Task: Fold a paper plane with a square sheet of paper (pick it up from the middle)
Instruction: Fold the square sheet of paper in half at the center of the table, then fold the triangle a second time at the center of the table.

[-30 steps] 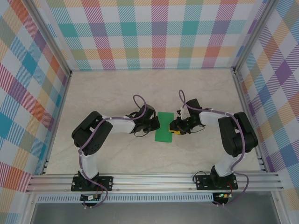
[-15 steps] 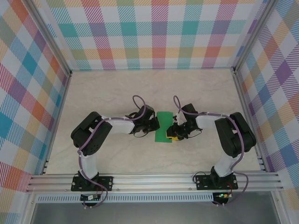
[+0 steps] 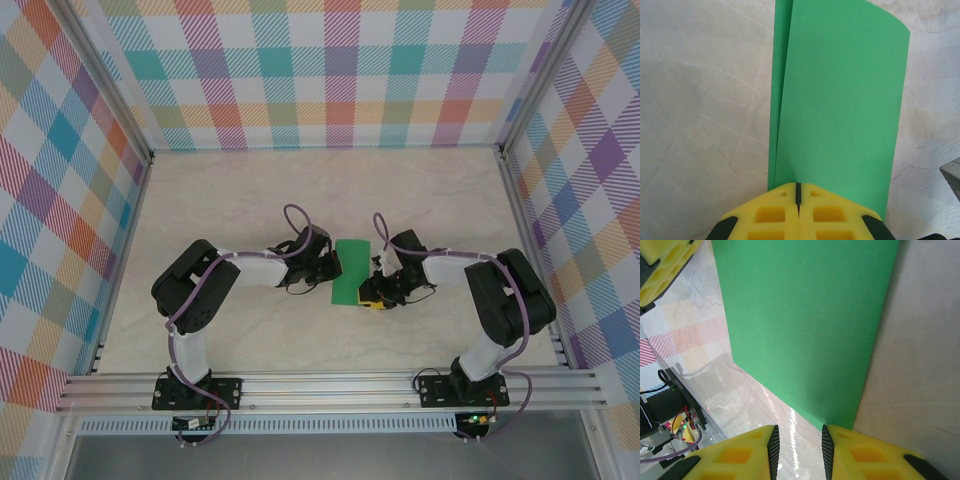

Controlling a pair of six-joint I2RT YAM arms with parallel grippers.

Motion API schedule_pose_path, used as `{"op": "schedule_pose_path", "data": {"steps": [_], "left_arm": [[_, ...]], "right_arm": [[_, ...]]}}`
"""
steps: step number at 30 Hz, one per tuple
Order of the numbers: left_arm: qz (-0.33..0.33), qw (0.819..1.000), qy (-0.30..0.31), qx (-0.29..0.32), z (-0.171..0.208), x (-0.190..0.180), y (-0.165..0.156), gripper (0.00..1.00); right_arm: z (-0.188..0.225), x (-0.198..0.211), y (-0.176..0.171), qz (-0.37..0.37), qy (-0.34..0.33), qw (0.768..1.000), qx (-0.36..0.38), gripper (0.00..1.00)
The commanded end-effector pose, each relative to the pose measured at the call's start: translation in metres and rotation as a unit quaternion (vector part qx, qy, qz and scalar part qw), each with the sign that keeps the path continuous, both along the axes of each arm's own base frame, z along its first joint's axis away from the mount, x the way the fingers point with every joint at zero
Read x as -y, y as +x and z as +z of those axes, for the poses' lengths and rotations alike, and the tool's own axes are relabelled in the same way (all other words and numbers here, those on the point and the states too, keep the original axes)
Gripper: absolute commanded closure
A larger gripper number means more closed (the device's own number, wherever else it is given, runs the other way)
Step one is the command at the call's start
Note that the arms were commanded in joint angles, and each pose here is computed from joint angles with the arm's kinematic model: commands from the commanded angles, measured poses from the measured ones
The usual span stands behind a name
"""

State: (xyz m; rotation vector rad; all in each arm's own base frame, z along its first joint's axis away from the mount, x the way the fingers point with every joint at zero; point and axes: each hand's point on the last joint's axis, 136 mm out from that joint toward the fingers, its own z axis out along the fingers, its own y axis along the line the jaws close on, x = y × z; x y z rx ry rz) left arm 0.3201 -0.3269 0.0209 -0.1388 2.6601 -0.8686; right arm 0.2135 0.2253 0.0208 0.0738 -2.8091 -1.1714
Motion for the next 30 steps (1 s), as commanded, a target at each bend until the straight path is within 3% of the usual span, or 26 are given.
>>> {"op": "schedule_pose_path", "data": {"steps": [1, 5, 9, 12, 19, 30], "left_arm": [[-0.001, 0.995, 0.063, -0.080, -0.038, -0.030, -0.040, 0.98], [-0.002, 0.997, 0.041, -0.058, -0.014, -0.026, -0.036, 0.90], [0.021, 0.999, 0.038, -0.024, 0.013, -0.037, -0.029, 0.72], [0.043, 0.998, 0.033, -0.021, 0.018, -0.053, -0.027, 0.63], [0.063, 0.997, -0.018, -0.037, 0.013, -0.060, -0.025, 0.55], [0.049, 0.995, -0.072, -0.053, 0.011, -0.041, -0.019, 0.53]], "right_arm": [[-0.015, 0.005, -0.005, -0.001, -0.035, 0.999, -0.004, 0.69], [0.013, 0.008, 0.010, -0.011, -0.048, 0.997, 0.052, 0.67], [0.018, 0.028, 0.033, -0.050, -0.107, 0.989, 0.087, 0.62], [0.022, 0.029, 0.047, -0.066, -0.103, 0.988, 0.093, 0.62], [0.024, 0.007, 0.063, -0.052, -0.052, 0.994, 0.080, 0.63], [0.020, -0.009, 0.069, -0.032, -0.018, 0.997, 0.063, 0.65]]}}
